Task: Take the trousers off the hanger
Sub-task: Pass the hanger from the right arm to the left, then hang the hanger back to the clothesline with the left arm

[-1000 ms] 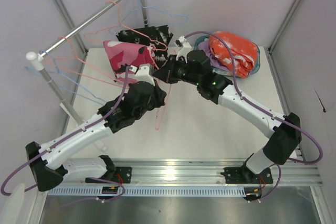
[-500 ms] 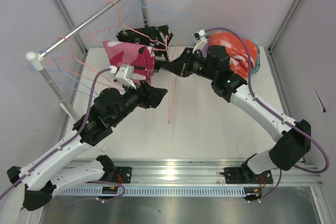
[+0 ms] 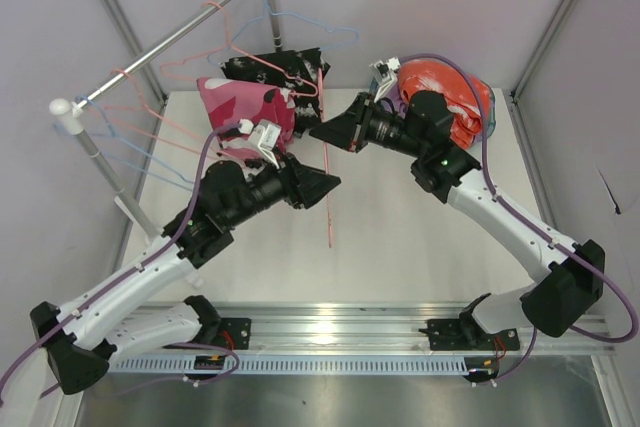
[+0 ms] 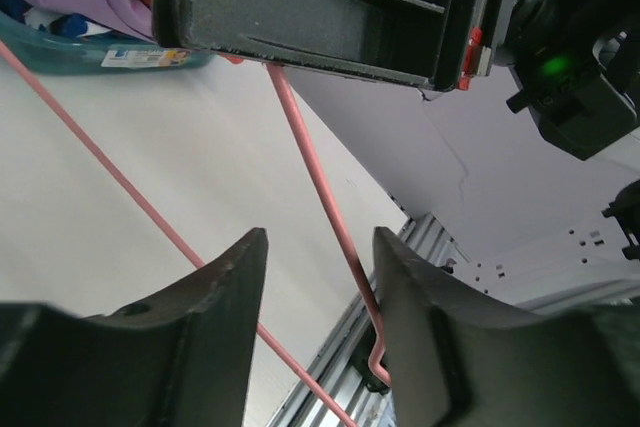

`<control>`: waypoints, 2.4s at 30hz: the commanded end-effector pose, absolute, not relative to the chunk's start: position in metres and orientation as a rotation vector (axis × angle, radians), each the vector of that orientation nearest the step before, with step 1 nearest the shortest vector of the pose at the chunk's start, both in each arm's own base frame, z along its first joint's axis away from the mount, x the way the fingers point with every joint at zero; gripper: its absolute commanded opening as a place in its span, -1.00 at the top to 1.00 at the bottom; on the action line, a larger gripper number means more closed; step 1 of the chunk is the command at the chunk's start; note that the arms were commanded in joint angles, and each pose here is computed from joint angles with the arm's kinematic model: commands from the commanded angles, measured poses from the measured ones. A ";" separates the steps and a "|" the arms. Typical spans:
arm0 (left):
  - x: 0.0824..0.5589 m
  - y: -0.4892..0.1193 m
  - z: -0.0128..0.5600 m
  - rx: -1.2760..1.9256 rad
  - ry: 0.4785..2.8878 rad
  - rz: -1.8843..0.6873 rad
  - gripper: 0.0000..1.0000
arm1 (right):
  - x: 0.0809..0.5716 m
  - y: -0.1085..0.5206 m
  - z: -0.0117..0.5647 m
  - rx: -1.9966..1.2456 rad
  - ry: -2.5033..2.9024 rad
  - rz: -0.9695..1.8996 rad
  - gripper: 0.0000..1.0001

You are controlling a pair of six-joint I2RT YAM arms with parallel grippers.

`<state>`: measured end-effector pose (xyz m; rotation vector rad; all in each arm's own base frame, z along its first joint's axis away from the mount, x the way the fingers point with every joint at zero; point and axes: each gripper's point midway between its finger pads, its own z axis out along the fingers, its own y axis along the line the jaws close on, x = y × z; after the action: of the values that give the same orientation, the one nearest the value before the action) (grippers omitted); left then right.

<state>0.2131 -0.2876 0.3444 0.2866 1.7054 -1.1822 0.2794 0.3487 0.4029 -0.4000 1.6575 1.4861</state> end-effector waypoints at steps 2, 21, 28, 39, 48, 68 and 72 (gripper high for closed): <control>0.208 -0.293 0.374 0.302 1.589 -1.290 0.06 | 0.262 0.344 0.431 -0.457 1.555 1.522 1.00; 0.235 -0.288 0.366 0.074 1.642 -1.272 0.99 | 0.283 0.317 0.416 -0.363 1.757 1.384 0.21; 0.257 -0.266 0.364 -0.155 1.630 -1.198 1.00 | 0.264 0.256 0.422 -0.367 1.802 1.244 -0.36; 0.287 -0.238 0.392 -0.440 1.499 -1.139 1.00 | 0.279 0.171 0.403 -0.149 1.861 0.900 -0.43; 0.298 -0.208 0.403 -0.644 1.444 -1.056 1.00 | 0.290 0.157 0.387 -0.091 1.892 0.844 -0.43; 0.330 -0.170 0.397 -0.770 1.544 -0.741 1.00 | 0.311 0.149 0.369 -0.036 1.923 0.814 -0.39; 0.335 -0.149 0.396 -0.823 1.522 -0.675 0.99 | 0.314 0.149 0.361 -0.022 1.936 0.808 -0.39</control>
<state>0.3340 -0.1675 0.3872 -0.7700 1.5483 -0.7183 0.3085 0.1477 0.3569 -0.0113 1.9681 0.8027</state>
